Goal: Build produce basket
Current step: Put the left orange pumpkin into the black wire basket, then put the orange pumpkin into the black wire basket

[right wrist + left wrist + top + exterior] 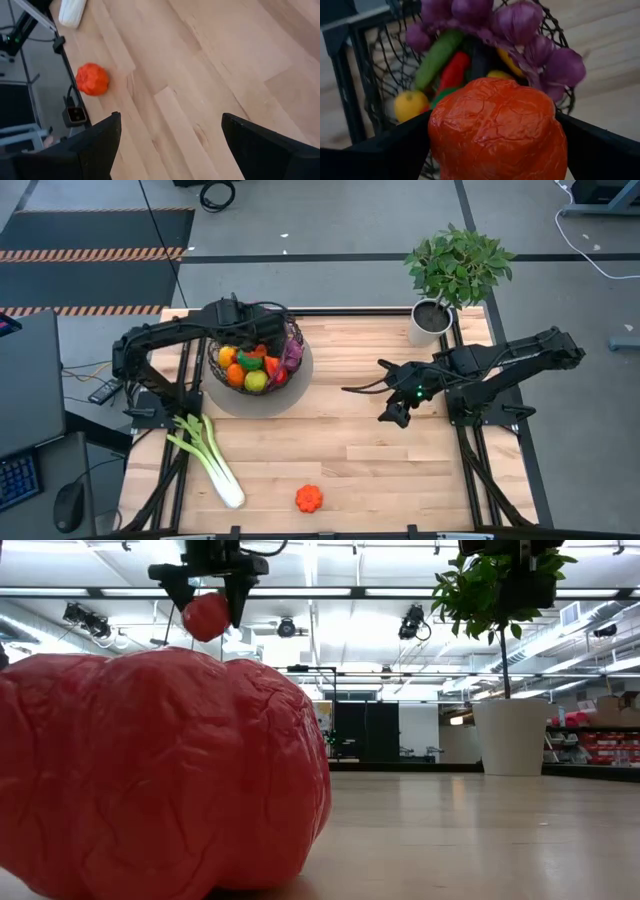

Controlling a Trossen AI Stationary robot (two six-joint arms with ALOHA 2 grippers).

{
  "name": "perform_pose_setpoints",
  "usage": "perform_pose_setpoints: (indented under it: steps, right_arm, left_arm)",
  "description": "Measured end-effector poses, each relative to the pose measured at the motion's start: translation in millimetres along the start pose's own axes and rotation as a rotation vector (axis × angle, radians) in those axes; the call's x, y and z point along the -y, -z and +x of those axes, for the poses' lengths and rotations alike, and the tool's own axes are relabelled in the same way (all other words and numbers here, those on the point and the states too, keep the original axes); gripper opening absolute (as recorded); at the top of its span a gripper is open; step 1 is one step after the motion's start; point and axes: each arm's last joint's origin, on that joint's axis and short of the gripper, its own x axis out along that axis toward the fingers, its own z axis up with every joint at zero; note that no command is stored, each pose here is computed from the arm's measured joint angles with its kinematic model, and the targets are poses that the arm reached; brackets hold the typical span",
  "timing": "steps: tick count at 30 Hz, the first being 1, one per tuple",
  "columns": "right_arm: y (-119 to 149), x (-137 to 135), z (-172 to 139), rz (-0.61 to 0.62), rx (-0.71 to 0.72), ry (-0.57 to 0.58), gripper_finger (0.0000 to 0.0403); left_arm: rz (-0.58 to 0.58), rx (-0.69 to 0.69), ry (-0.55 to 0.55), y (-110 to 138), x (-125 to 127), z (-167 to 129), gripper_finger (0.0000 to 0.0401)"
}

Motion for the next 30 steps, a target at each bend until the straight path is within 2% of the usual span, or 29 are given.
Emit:
perform_pose_setpoints:
  steps: [10, 13, 17, 23, 30]
  right_arm:
    - [-10, 6, -1, 0.051, 0.034, -0.004, 0.0348]
    - [-10, 6, -1, 0.054, 0.034, -0.004, 0.0348]
    - [-10, 6, -1, 0.055, 0.033, -0.004, 0.0348]
    - [-10, 7, -1, 0.047, 0.035, -0.003, 0.0348]
    - [-10, 6, 0, -0.014, 0.017, -0.014, 0.0348]
  left_arm:
    - [0.145, 0.019, -0.012, -24, -13, 10, 0.04]
    - [0.117, 0.023, -0.011, -29, -16, 13, 0.04]
    - [-0.021, 0.016, 0.001, -30, -16, 13, 0.04]
    - [-0.089, -0.061, 0.122, -6, 5, 2, 0.04]
    - [-0.137, -0.057, 0.306, 41, 44, -25, 0.04]
